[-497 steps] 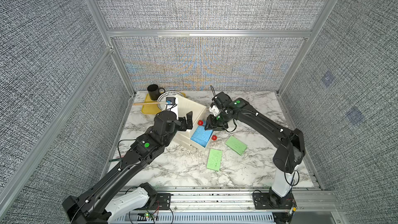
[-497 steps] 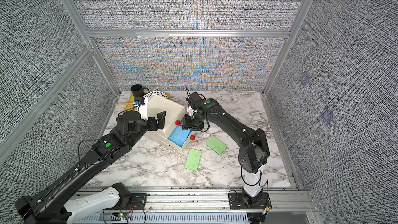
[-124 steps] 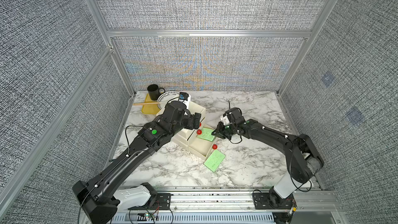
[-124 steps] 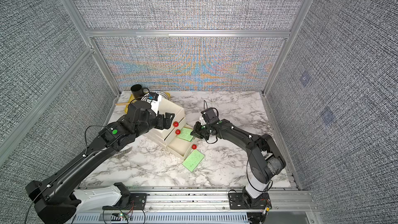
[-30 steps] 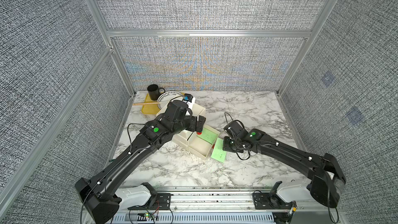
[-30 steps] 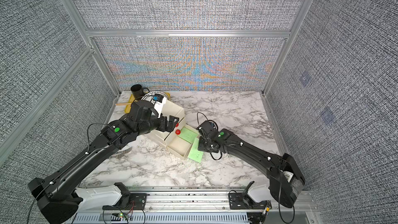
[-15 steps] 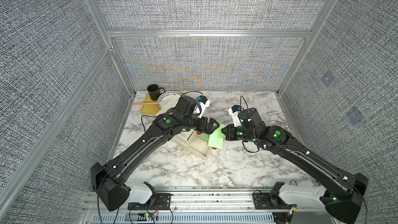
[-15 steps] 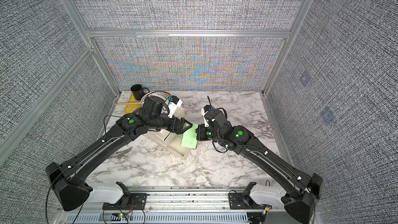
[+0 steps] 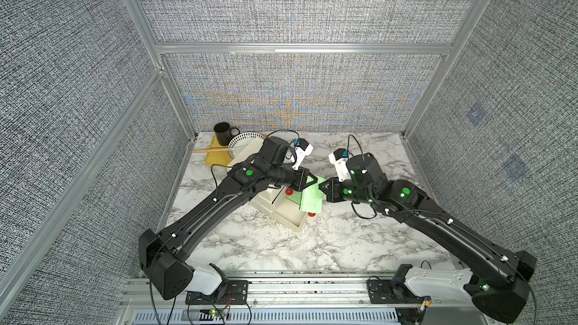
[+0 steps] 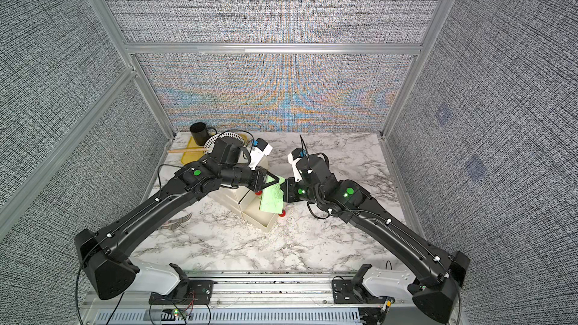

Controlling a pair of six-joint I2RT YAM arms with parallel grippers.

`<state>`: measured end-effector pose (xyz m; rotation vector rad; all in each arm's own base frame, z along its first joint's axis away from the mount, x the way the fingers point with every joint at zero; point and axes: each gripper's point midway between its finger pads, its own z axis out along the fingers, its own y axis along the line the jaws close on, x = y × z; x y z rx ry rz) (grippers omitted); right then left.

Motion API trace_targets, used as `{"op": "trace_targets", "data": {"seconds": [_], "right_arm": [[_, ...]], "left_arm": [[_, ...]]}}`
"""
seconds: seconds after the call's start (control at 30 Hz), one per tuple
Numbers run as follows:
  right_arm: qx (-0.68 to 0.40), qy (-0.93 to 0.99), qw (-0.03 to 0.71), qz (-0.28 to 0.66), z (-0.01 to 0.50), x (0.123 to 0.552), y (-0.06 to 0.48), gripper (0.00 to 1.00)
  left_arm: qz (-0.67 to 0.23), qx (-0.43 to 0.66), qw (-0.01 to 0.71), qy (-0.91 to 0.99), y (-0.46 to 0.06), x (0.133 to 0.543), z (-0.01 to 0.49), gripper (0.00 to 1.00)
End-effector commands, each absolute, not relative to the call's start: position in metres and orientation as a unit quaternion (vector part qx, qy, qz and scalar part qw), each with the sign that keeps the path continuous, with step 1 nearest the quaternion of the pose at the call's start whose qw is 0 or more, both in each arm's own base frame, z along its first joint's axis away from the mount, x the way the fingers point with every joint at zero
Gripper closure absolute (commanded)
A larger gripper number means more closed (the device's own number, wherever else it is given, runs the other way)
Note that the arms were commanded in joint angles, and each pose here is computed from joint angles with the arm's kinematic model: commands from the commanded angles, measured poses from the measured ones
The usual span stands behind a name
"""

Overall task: Please put the sticky notes in the drawer by color
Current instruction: Pick up the sponge from the center of the board.

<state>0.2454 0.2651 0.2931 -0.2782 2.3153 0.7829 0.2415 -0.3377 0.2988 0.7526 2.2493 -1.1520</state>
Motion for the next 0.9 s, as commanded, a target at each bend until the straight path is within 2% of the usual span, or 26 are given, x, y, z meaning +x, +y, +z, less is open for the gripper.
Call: {"op": "trace_targets", "data": {"seconds": [0.0, 0.03, 0.07, 0.17, 0.3, 0.5, 0.87], "right_arm": [[-0.088, 0.872, 0.373, 0.304, 0.313, 0.255, 0.262, 0.68], [-0.076, 0.875, 0.378, 0.294, 0.313, 0.256, 0.256, 0.53], [-0.067, 0.875, 0.383, 0.288, 0.314, 0.256, 0.251, 0.47], [-0.032, 0.871, 0.409, 0.269, 0.316, 0.258, 0.23, 0.39], [0.015, 0.854, 0.442, 0.275, 0.329, 0.257, 0.206, 0.38], [0.05, 0.848, 0.426, 0.312, 0.334, 0.262, 0.195, 0.38], [0.023, 0.795, 0.356, 0.492, 0.34, 0.261, 0.247, 0.38]], "left_arm": [[-0.438, 0.287, 0.255, 0.813, -0.341, 0.236, 0.31, 0.98], [-0.436, 0.284, 0.263, 0.812, -0.339, 0.237, 0.312, 0.98], [-0.437, 0.281, 0.27, 0.811, -0.338, 0.238, 0.315, 0.98], [-0.44, 0.264, 0.298, 0.805, -0.335, 0.242, 0.326, 0.99], [-0.441, 0.208, 0.349, 0.8, -0.325, 0.256, 0.341, 0.99], [-0.48, 0.042, 0.424, 0.767, -0.3, 0.285, 0.362, 0.99], [-0.493, -0.075, 0.462, 0.733, -0.265, 0.294, 0.367, 0.99]]}}
